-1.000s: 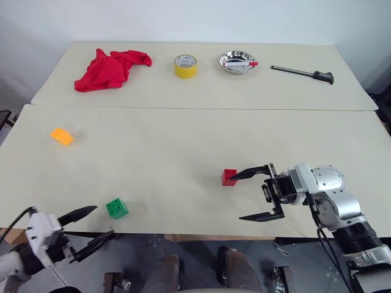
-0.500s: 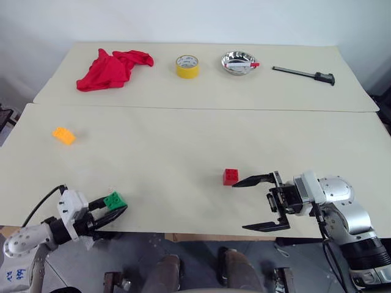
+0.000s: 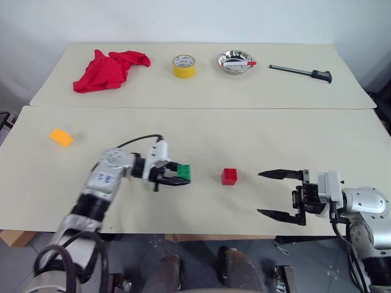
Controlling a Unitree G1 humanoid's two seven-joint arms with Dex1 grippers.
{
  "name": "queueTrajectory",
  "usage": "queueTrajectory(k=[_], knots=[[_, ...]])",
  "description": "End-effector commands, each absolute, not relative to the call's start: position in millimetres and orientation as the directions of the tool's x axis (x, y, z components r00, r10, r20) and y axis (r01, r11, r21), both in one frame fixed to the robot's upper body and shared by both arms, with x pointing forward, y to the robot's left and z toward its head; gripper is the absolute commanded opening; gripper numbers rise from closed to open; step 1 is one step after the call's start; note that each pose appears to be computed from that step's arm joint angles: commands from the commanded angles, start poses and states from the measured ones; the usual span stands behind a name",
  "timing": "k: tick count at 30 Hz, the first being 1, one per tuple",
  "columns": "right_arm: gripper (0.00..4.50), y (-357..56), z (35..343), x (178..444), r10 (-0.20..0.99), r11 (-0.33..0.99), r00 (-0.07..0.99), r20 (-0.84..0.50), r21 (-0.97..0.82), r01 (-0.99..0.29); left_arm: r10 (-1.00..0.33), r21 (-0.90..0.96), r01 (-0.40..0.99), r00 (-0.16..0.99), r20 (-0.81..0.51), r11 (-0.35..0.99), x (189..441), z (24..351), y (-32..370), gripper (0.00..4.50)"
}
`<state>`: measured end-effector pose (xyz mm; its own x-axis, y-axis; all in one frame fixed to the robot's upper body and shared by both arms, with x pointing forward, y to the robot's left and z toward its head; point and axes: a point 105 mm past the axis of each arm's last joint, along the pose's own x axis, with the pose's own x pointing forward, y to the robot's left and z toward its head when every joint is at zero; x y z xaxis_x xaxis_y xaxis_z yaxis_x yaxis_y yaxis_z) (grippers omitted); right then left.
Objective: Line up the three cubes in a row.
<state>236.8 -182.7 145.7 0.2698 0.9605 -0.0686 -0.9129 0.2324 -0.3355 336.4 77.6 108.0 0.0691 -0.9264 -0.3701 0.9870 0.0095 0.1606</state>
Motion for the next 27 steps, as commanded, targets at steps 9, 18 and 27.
queueTrajectory(k=[9,18,27], knots=[[4.50,-176,150,223,0.948,0.284,0.315,-0.037,-0.343,-0.895,-0.935,0.182,0.981,0.007,-0.355,-0.062,335,112,79,2.25],[4.50,-146,164,235,0.976,0.217,0.214,0.049,-0.350,-0.911,-0.968,0.333,0.931,0.203,-0.144,0.146,317,152,135,4.32],[4.50,-103,191,251,0.966,0.216,0.148,0.212,-0.346,-0.913,-0.363,0.231,0.301,0.879,0.308,0.925,264,179,296,4.42]])
